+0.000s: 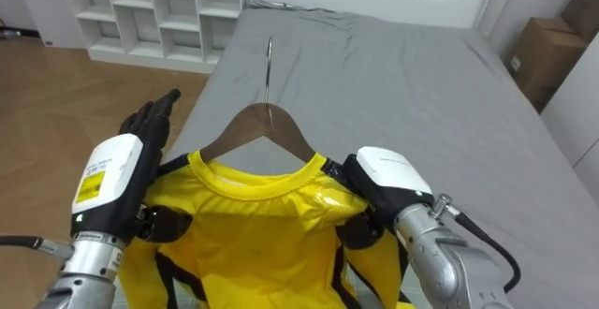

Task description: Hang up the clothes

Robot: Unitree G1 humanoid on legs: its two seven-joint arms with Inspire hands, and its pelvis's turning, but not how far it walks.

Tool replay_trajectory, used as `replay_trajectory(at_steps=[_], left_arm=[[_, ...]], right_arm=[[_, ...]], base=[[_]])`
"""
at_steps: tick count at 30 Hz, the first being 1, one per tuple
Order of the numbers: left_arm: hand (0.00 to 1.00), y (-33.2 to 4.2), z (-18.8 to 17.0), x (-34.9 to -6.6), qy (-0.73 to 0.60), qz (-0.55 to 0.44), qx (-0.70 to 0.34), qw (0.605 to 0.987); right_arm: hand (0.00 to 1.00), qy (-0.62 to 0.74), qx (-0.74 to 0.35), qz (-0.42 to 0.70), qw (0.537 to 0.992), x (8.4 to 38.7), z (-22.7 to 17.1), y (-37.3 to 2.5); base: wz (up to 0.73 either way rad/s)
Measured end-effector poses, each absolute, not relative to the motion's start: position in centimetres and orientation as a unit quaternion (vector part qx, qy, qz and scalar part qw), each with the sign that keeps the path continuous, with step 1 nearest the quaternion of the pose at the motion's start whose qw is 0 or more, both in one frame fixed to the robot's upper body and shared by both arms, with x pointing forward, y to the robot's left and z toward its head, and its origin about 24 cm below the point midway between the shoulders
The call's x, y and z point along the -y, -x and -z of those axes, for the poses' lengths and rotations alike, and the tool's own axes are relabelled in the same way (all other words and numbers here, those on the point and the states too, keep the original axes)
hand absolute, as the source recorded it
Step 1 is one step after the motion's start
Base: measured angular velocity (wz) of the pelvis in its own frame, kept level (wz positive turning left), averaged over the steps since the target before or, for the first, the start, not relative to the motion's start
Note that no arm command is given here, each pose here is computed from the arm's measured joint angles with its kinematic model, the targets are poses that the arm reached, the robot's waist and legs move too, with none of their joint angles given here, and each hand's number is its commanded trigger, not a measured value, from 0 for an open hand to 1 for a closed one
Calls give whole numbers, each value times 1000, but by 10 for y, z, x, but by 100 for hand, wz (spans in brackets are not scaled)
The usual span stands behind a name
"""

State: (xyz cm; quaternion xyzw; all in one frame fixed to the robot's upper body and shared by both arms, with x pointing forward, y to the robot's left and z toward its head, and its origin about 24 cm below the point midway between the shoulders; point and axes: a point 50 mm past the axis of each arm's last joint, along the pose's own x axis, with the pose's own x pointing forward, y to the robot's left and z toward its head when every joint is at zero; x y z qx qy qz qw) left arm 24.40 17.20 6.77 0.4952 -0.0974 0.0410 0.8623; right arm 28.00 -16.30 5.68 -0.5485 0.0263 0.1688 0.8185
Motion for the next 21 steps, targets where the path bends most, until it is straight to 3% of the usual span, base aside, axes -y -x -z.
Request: replay_trajectory(at_steps=[21], left_arm=[[0,-244,-66,-169,-435,-38,87,895]], right_arm=[[100,537,-33,-137,832,179,-47,-279]], base=[[2]])
